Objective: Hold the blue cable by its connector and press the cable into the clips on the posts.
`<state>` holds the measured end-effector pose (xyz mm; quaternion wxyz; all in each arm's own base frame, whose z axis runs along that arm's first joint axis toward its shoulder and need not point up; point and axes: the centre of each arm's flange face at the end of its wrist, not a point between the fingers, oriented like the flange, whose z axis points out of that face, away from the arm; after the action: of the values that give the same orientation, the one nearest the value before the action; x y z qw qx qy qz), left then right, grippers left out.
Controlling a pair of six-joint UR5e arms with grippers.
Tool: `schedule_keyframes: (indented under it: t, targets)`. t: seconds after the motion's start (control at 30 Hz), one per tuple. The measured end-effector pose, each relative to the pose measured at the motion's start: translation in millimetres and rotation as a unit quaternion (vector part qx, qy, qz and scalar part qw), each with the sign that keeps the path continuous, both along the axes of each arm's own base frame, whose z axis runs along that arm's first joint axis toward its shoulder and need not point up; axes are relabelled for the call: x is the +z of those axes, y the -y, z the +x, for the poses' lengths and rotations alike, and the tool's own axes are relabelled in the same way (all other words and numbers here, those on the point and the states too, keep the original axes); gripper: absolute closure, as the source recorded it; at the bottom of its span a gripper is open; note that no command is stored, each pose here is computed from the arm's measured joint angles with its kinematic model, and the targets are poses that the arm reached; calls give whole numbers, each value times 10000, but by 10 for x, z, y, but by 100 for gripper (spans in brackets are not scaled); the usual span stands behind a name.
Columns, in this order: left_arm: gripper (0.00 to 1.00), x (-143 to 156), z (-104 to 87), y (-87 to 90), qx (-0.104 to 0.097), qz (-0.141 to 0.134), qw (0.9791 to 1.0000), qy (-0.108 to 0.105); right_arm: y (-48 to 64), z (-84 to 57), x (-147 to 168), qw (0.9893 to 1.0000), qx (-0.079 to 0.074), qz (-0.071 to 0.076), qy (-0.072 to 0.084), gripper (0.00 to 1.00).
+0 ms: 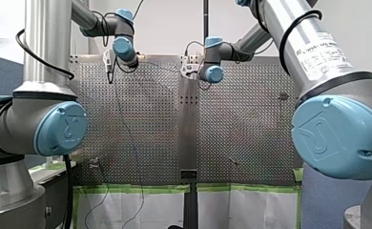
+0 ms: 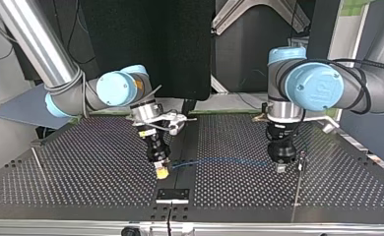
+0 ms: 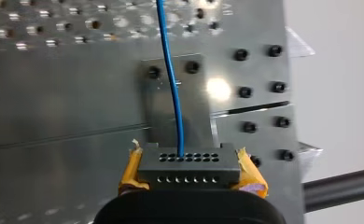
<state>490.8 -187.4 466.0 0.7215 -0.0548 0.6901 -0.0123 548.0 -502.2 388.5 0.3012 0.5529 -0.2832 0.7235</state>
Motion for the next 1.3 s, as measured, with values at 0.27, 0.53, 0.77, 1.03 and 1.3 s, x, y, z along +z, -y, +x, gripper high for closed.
schedule_keyframes:
  t: [0.27,0.53,0.77,1.03,1.3]
  targets:
    - [100,-343,28,200,-118,98,9997,-202,-23,-98,-302,9995,-129,246,-114,100]
    - [100,-854,-14,539,-172,142,9988,-441,-34,-206,-596,9990,-301,330,-89,100]
    - [100,-1287,-136,745,-267,181,9976,-609,-150,-254,-871,9978,-398,387,-365,100]
    - [100,-1592,-241,764,-312,193,9971,-661,-217,-357,-1137,9962,-577,496,-434,100]
    - [100,-2030,-299,957,-497,213,9954,-796,-255,-482,-1380,9954,-681,523,-413,100]
